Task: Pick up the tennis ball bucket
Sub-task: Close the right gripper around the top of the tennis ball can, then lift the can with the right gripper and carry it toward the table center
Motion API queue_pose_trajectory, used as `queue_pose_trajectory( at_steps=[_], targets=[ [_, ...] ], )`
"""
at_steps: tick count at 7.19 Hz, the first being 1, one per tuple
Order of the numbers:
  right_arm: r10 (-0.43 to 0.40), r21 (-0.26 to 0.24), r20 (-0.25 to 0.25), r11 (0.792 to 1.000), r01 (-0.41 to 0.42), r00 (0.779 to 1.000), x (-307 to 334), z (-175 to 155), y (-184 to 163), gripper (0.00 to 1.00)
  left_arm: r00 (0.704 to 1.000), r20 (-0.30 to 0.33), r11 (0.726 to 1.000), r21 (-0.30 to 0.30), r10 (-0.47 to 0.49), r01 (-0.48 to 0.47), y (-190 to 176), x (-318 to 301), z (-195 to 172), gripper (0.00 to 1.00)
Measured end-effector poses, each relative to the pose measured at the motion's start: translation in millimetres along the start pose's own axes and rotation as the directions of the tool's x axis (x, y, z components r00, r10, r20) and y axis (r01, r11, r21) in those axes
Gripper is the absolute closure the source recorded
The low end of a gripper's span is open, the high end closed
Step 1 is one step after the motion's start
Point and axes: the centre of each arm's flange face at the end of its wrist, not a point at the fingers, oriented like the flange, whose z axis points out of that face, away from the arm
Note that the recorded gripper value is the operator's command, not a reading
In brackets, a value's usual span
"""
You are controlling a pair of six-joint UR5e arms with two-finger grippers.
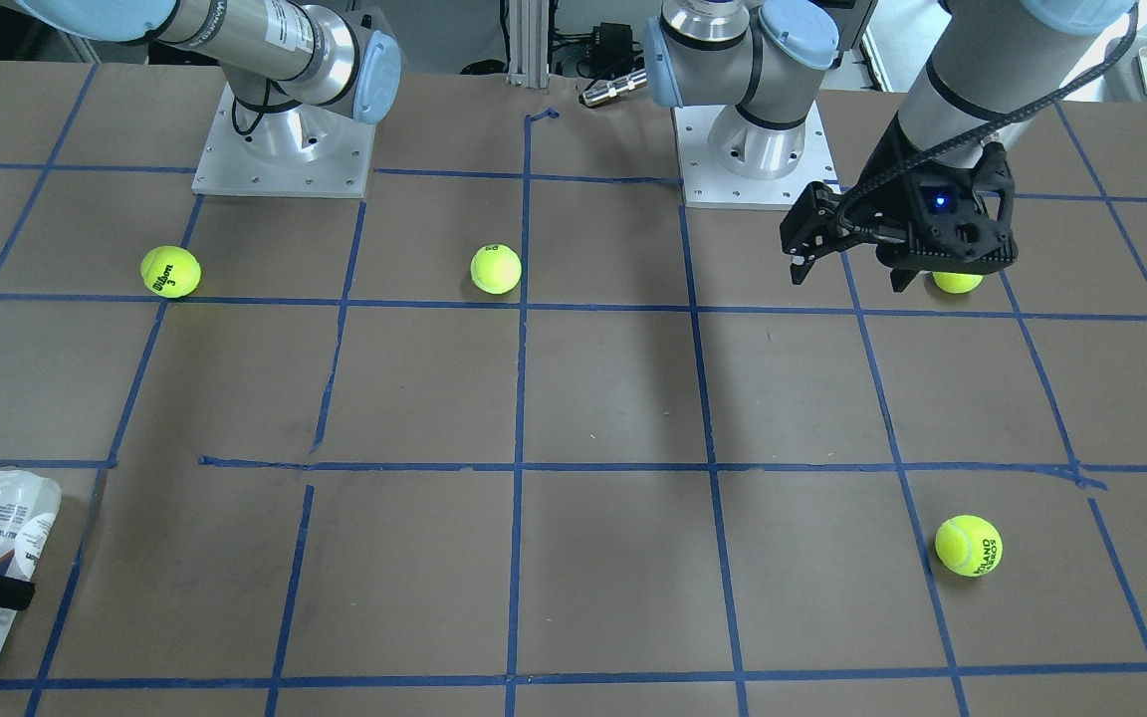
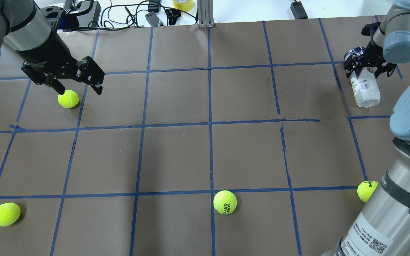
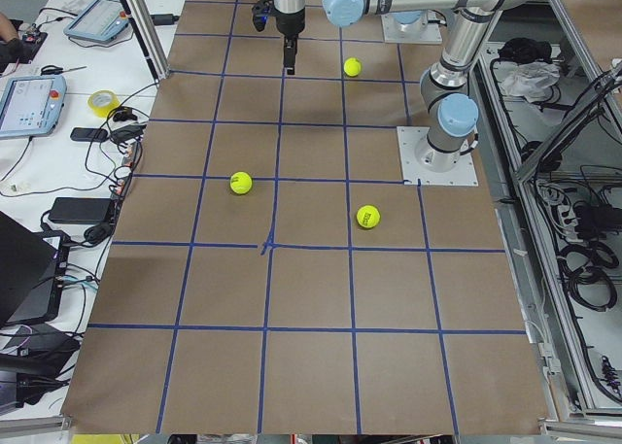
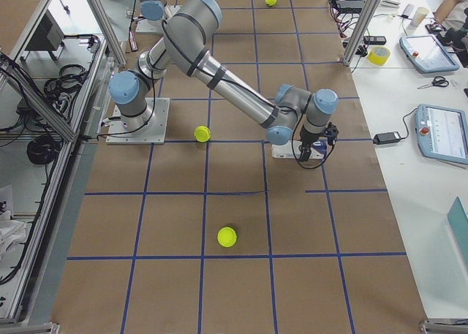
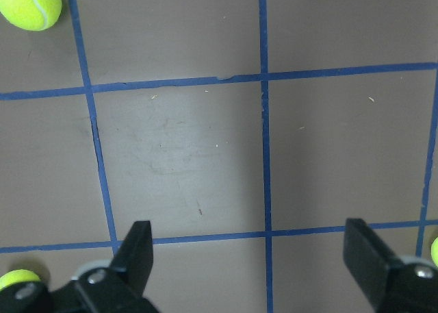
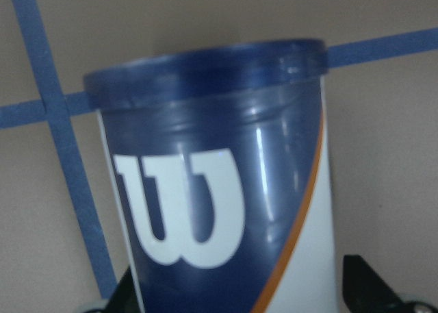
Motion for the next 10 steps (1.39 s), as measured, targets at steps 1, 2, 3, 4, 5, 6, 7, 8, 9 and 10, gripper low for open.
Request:
queue_pose_trajectory(
  at_steps=[1,2,3,4,5,6,7,8,9,10],
  targets=[
    [-0.006,-0.006,0.004,1.0,0.006,1.0,-0.4,1.8,1.3,0.05,1.0,0.002,1.0,0.008,0.003,-0.003,2.4,2.0,-4.6,0.0],
    [-0.009,-0.015,0.01,1.0,0.009,1.0,-1.2,3.8,3.1,0.1,1.0,0.002,1.0,0.019,0.005,-0.005,6.3,4.0,-10.5,0.0],
    [-0.013,-0.019,0.012,1.0,0.013,1.0,-1.6,4.7,4.1,0.16,1.0,-0.001,1.0,0.025,0.006,-0.006,9.4,5.3,-13.6,0.0],
    [-0.018,-0.021,0.013,1.0,0.018,1.0,-1.7,4.6,4.5,0.27,1.0,-0.002,1.0,0.027,0.007,-0.007,11.0,5.9,-14.6,0.0],
    [-0.021,-0.021,0.013,1.0,0.022,1.0,-1.8,4.2,4.7,0.27,1.0,-0.002,1.0,0.031,0.007,-0.007,13.0,6.6,-16.8,0.0],
    [-0.027,-0.02,0.013,0.999,0.027,1.0,-1.8,2.8,5.0,0.3,1.0,-0.003,0.999,0.032,0.009,-0.008,16.2,7.7,-19.4,0.0],
    [-0.037,-0.02,0.014,0.999,0.037,0.999,-1.8,-0.5,5.7,0.3,1.0,-0.003,1.0,0.029,0.009,-0.009,19.3,8.6,-21.3,0.0],
    [-0.048,-0.027,0.017,0.998,0.048,0.999,-2.5,-2.4,7.2,0.29,1.0,-0.004,1.0,0.029,0.009,-0.009,20.9,9.1,-22.4,0.0],
    [-0.061,-0.035,0.021,0.998,0.061,0.998,-5.0,-5.5,9.7,0.29,1.0,-0.004,1.0,0.029,0.009,-0.009,22.3,9.5,-23.7,0.0],
    [-0.077,-0.027,0.02,0.997,0.078,0.997,-10.7,-16.8,11.8,0.29,1.0,-0.003,1.0,0.029,0.009,-0.009,23.5,9.6,-24.7,0.0]
  ],
)
